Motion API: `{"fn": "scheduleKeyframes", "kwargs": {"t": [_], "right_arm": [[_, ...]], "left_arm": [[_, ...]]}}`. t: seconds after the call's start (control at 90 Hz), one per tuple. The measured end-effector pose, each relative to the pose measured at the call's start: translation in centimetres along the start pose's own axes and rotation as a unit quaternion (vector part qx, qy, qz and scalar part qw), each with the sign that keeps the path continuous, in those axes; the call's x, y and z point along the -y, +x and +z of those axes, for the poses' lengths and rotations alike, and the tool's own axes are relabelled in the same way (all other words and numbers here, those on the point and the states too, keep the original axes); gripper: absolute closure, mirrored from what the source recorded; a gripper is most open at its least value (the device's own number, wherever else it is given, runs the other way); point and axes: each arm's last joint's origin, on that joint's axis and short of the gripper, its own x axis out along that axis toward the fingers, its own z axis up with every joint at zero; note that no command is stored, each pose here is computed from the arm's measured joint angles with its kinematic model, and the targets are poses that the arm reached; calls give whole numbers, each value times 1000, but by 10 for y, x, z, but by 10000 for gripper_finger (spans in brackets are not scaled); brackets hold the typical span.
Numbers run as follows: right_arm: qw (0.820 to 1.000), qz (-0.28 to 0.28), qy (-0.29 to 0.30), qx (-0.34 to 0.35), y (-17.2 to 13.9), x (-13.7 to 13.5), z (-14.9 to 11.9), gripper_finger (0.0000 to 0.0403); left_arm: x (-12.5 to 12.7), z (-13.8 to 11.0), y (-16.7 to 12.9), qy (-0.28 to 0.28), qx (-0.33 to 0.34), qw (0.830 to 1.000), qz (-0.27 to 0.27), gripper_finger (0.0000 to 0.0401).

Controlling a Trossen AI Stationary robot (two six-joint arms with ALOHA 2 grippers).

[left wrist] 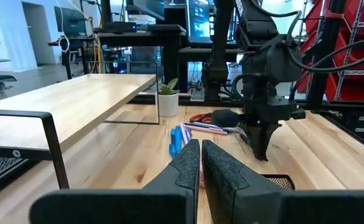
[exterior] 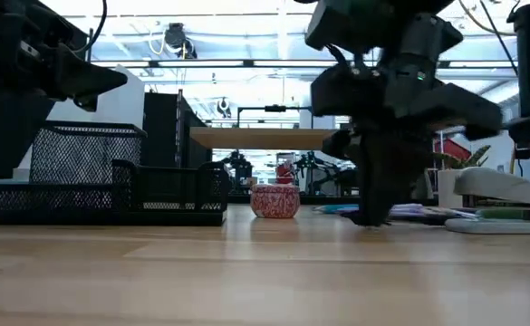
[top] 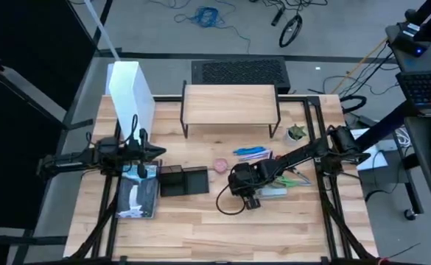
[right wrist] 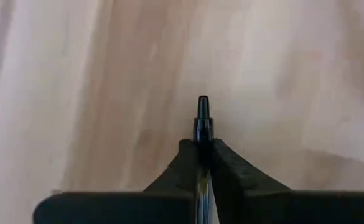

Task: Stock shelves
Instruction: Put the black pen into the desk organizer

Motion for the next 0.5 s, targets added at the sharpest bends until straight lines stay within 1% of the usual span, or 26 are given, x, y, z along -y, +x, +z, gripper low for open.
{"fn": "scheduleKeyframes", "kwargs": {"t": [0.211, 0.333, 0.422, 0.5], "right_arm": [[998, -1, 8, 59, -25, 5, 28, 400], [991, -10, 17, 131, -41, 14, 52, 401], [977, -22, 30, 209, -49, 24, 68, 401], [953, -31, 33, 299, -58, 32, 83, 401]], "left_arm": [[0, 0, 0, 0, 0, 1000, 0, 397], [0, 0, 0, 0, 0, 1000, 0, 397], [0, 0, 0, 0, 0, 1000, 0, 397], [0, 0, 0, 0, 0, 1000, 0, 397]]}}
